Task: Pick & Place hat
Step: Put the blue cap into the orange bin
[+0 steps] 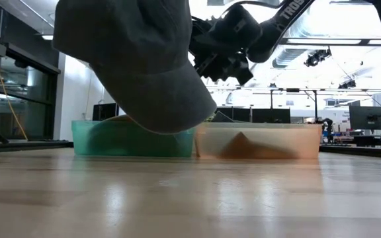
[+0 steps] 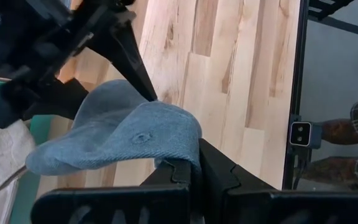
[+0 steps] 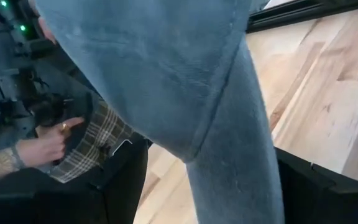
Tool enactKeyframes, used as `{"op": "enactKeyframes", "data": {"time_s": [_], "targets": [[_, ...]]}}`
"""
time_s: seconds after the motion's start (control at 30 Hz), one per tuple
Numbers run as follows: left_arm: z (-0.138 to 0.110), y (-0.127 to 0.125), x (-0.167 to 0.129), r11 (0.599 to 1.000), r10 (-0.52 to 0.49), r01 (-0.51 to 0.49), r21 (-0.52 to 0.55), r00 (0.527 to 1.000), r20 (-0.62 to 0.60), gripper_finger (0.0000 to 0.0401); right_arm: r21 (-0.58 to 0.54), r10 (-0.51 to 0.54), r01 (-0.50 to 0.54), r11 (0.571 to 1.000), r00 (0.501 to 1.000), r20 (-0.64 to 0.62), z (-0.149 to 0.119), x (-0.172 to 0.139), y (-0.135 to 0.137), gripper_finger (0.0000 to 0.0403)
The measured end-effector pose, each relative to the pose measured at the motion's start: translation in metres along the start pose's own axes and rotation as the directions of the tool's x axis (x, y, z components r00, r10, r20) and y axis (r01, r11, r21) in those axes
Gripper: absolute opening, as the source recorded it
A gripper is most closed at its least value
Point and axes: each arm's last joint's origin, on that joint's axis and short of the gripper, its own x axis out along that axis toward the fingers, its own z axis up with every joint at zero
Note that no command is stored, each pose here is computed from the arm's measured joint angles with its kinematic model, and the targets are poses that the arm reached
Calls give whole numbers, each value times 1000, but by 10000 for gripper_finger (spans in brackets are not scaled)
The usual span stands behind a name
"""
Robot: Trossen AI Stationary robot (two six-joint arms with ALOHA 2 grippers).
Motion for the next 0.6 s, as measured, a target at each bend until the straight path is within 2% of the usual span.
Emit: {"op": "enactKeyframes", "data": {"time_s": [0.27,0.6], "targets": [[0,0,0,1000,0,0,2,1000,0,0,10,50,-50,999,999,-8,0,10,5,264],[0,0,0,1000,6,-6,-3,1000,3,0,17,95,-95,995,995,-34,-2,26,15,199]]}}
